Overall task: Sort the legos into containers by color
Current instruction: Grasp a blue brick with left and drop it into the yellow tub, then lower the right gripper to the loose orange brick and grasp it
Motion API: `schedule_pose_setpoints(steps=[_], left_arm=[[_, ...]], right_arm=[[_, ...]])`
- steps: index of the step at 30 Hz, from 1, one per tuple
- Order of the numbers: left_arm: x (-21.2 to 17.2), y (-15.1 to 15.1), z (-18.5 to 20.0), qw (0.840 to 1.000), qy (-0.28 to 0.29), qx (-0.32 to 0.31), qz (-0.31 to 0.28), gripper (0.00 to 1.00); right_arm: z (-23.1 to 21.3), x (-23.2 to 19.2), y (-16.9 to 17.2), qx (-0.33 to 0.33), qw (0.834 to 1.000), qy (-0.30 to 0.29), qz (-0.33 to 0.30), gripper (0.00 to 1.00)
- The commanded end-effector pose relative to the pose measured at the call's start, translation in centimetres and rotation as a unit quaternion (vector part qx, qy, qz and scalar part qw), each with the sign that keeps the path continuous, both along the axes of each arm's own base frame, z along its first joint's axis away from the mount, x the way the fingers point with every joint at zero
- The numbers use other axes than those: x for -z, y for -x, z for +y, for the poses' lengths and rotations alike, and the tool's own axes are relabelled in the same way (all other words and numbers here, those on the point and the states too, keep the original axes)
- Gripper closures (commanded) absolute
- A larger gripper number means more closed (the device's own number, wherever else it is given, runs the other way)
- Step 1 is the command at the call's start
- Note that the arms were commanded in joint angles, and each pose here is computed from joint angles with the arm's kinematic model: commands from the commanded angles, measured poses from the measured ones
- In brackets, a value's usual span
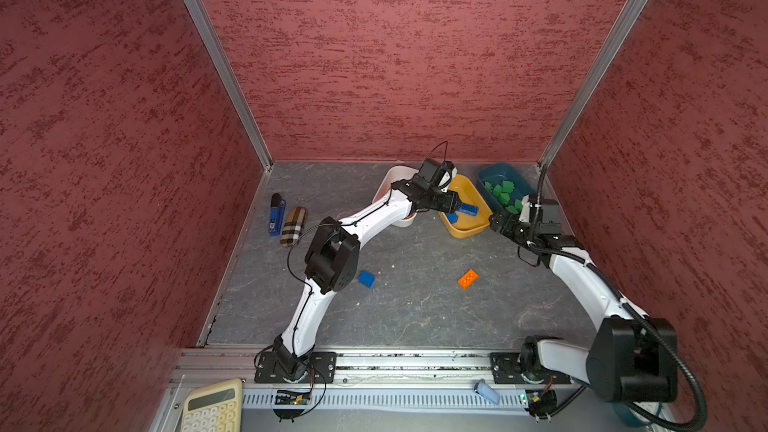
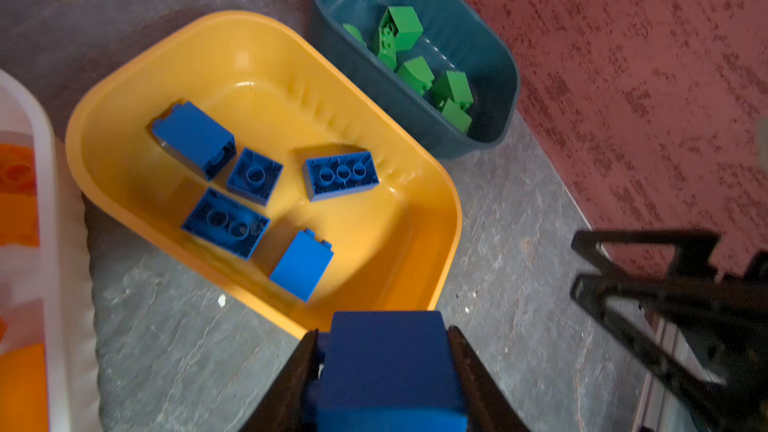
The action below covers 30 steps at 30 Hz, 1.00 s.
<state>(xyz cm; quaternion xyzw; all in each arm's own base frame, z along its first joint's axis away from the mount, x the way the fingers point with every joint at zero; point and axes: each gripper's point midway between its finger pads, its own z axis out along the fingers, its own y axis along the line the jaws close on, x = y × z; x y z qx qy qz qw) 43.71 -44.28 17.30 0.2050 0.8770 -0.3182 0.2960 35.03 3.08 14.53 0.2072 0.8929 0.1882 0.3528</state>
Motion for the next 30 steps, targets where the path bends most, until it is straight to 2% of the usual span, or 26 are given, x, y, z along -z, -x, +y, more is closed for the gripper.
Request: schedule_pose_setpoints(steps=[1, 4, 10, 14, 20, 28, 30], left_arm=[[0.4, -2.8, 0.1, 0.997, 0.026, -0.063, 0.021, 0.6], [1.6, -5.0, 0.1, 0.992, 0.049, -0.099, 0.054, 0.61], [3.4, -7.2, -0.8, 0.989, 0.068, -0.107, 0.078, 0.59], [3.7, -7.5, -1.8, 0.988, 0.084, -0.1, 0.083, 0.47], [3.6, -7.1, -3.3, 0.985, 0.116, -0.082, 0.096, 0.37], [0.3, -5.9, -2.8, 0.987, 0.115, -0.066, 0.089, 0.22], [-1.0, -5.7, -2.4, 0.987, 0.117, -0.071, 0.084, 0.15]], right_arm=[[2.2, 1.2, 2.3, -0.012, 0.998, -0.056, 0.033, 0.01], [2.7, 2.2, 3.5, -0.007, 0.996, -0.063, 0.056, 0.01], [4.6, 4.2, 5.7, -0.02, 0.991, -0.091, 0.093, 0.01], [5.5, 5.8, 7.4, -0.017, 0.988, -0.079, 0.129, 0.01], [6.8, 7.2, 8.5, -0.024, 0.986, -0.066, 0.154, 0.01], [7.7, 9.1, 9.4, -0.027, 0.981, 0.001, 0.194, 0.04], [8.3, 9.5, 9.5, -0.036, 0.979, 0.013, 0.2, 0.05]])
